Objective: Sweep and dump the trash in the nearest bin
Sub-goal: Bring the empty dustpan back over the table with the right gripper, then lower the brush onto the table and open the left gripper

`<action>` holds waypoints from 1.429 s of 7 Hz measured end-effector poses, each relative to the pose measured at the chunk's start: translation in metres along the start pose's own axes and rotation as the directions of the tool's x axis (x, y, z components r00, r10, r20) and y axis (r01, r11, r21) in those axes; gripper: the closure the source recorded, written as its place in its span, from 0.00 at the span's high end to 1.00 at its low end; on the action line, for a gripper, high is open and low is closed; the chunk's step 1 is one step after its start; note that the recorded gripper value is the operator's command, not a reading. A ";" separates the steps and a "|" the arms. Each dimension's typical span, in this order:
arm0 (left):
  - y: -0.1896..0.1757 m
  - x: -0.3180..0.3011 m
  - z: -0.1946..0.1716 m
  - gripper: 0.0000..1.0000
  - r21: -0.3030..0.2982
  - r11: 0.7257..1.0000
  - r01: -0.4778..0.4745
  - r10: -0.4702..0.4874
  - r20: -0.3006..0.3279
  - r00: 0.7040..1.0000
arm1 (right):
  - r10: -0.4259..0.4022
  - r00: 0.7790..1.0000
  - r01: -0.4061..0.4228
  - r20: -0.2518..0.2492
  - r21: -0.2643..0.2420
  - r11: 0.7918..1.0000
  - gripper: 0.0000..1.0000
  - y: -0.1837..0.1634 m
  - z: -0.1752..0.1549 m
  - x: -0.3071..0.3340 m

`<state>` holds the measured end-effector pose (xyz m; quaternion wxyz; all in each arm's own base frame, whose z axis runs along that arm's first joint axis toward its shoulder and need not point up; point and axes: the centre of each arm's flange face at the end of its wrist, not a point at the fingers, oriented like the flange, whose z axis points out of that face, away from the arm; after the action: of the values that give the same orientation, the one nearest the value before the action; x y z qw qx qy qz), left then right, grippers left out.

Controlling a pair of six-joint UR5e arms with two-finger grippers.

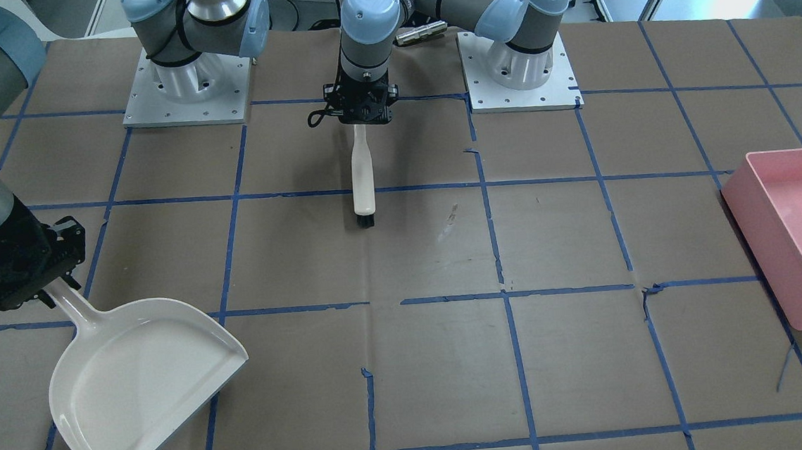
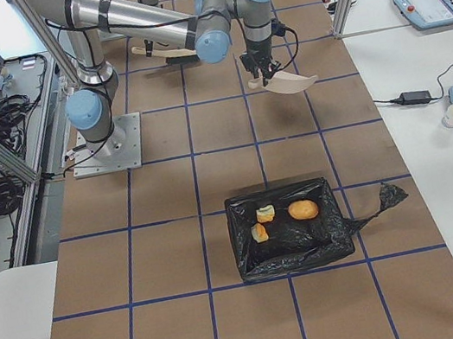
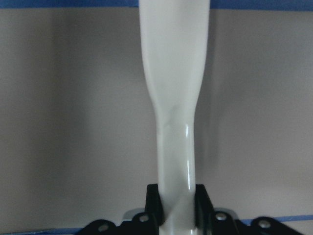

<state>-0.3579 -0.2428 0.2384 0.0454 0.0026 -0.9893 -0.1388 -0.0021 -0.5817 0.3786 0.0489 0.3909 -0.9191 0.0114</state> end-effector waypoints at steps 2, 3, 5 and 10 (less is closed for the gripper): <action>-0.001 0.000 -0.001 1.00 0.000 0.999 -0.038 0.038 0.000 0.999 | 0.000 1.000 0.000 0.002 -0.002 1.000 0.00 0.000 0.001 0.001; -0.001 0.000 -0.002 1.00 0.003 0.999 -0.052 0.052 -0.003 0.999 | 0.000 1.000 0.000 0.001 -0.001 1.000 0.00 0.000 0.001 0.001; -0.006 0.002 -0.013 1.00 0.025 0.998 -0.059 0.059 -0.019 0.998 | 0.008 1.000 -0.008 -0.007 0.003 1.000 0.00 0.000 -0.001 0.002; -0.068 -0.020 -0.123 1.00 0.146 0.975 -0.166 0.160 0.054 0.986 | 0.475 0.868 -0.489 0.147 0.082 0.868 0.00 -0.032 -0.001 -0.022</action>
<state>-0.3270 -0.3416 0.3356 0.0354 -0.0780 -0.9945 -0.0598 0.0360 -0.5878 0.3765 -0.0347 0.1509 -0.9865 0.0531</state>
